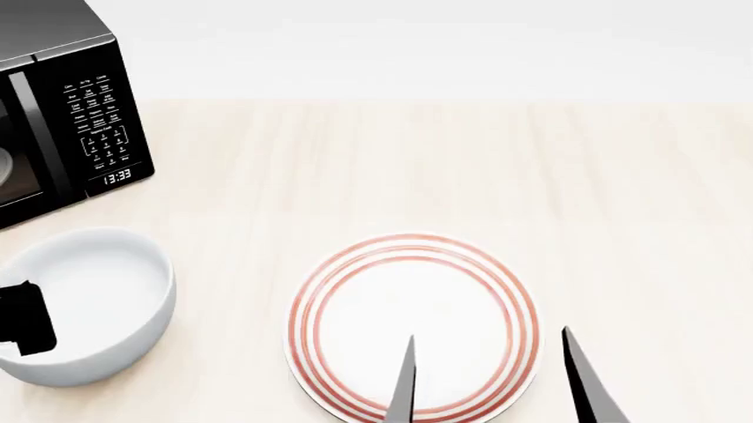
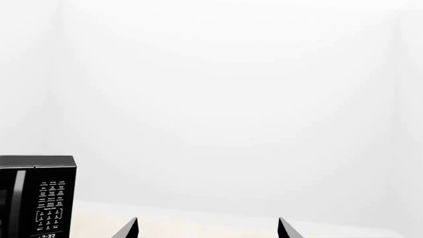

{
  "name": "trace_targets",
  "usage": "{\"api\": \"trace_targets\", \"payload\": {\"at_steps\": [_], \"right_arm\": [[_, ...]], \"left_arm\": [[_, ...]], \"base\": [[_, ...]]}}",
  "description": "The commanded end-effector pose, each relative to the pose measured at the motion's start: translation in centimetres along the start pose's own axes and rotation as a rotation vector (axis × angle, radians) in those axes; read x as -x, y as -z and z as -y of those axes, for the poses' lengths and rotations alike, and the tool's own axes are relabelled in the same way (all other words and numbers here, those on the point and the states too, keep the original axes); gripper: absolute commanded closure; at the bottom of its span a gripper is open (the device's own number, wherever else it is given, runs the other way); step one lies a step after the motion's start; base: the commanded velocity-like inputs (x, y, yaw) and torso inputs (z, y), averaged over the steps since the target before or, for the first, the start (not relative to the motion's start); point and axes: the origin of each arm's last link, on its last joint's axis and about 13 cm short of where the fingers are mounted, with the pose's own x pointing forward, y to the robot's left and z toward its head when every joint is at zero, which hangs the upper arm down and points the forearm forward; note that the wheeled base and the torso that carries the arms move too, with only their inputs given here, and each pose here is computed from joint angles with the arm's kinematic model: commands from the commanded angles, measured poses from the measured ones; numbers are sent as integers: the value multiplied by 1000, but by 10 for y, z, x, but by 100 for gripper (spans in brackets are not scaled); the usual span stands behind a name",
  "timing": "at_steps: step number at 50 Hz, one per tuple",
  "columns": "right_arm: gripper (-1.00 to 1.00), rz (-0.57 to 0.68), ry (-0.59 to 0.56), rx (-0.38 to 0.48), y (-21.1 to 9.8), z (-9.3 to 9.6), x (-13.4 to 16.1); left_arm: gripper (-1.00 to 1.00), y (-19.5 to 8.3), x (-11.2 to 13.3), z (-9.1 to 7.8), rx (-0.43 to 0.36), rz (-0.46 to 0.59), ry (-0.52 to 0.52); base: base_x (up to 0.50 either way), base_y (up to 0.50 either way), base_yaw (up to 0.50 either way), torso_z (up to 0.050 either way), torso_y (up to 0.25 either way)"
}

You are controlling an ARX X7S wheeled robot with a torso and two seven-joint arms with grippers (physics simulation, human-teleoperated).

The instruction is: Pick up the white bowl and put it on the plate.

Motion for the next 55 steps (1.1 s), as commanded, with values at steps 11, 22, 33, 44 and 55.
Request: {"api": "trace_targets", "payload": {"at_steps": [11,22,33,44,55], "right_arm": [[-100,1,3,5,1,1,-2],[-100,0,2,4,1,1,-2],[-100,-1,0,3,2,1,-2],[-100,-2,-2,3,2,1,-2],[-100,-5,-8,2,3,0,-2]], "left_arm": [[-100,9,-14,8,39,-25,12],[-100,10,-22,12,54,-29,10],[-100,15,-24,9,66,-36,-4],[-100,18,-28,8,78,-40,-14],[-100,24,-34,10,92,-41,-15]], "base": [[0,0,0,0,0],[0,0,0,0,0],[0,0,0,0,0],[0,0,0,0,0],[0,0,0,0,0]]}}
